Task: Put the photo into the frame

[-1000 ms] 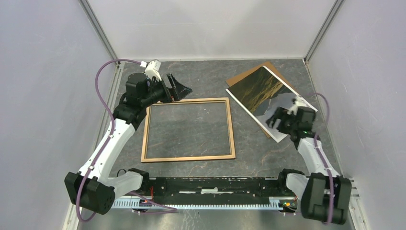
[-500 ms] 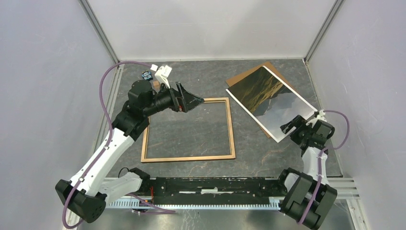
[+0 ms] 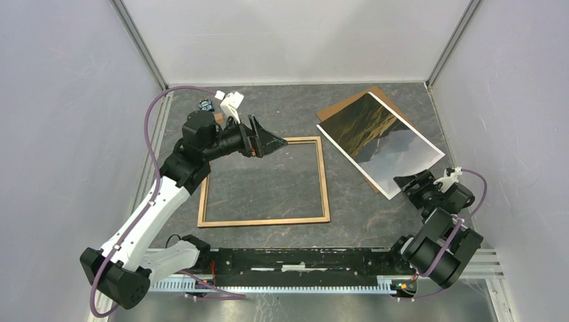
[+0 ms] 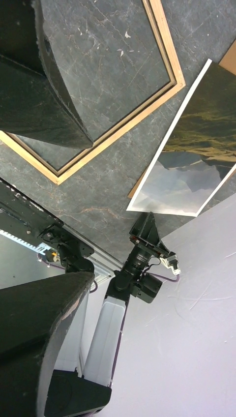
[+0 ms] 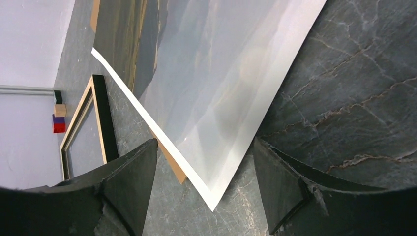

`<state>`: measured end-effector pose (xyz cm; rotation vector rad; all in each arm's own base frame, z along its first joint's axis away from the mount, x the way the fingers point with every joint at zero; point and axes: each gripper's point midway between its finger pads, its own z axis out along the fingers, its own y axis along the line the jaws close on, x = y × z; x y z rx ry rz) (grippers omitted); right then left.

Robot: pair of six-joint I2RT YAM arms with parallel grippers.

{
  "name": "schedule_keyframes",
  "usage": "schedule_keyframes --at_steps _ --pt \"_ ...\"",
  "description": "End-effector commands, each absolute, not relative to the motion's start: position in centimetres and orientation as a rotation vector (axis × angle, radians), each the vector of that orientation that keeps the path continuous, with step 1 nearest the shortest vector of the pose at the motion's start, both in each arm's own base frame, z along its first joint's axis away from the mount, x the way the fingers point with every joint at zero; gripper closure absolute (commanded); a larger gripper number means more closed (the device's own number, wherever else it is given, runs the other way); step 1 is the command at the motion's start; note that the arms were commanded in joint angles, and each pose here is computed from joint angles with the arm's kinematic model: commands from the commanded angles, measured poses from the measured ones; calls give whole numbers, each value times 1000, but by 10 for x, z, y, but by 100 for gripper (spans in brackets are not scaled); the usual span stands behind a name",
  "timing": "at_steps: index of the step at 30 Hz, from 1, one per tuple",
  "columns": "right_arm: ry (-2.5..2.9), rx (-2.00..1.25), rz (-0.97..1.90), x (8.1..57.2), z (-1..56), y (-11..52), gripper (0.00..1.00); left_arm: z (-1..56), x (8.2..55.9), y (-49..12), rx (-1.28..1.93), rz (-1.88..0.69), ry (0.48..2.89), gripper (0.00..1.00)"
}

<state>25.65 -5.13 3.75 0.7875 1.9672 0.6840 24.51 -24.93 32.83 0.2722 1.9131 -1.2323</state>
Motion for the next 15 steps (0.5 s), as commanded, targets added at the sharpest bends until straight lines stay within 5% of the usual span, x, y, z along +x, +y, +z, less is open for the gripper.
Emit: schedule_keyframes --at_steps 1,15 --pt "1914 812 745 257 34 -44 24 346 247 -253 261 -1289 1875 0" --pt "1741 872 831 266 50 -41 43 340 247 -260 275 -1340 1915 1"
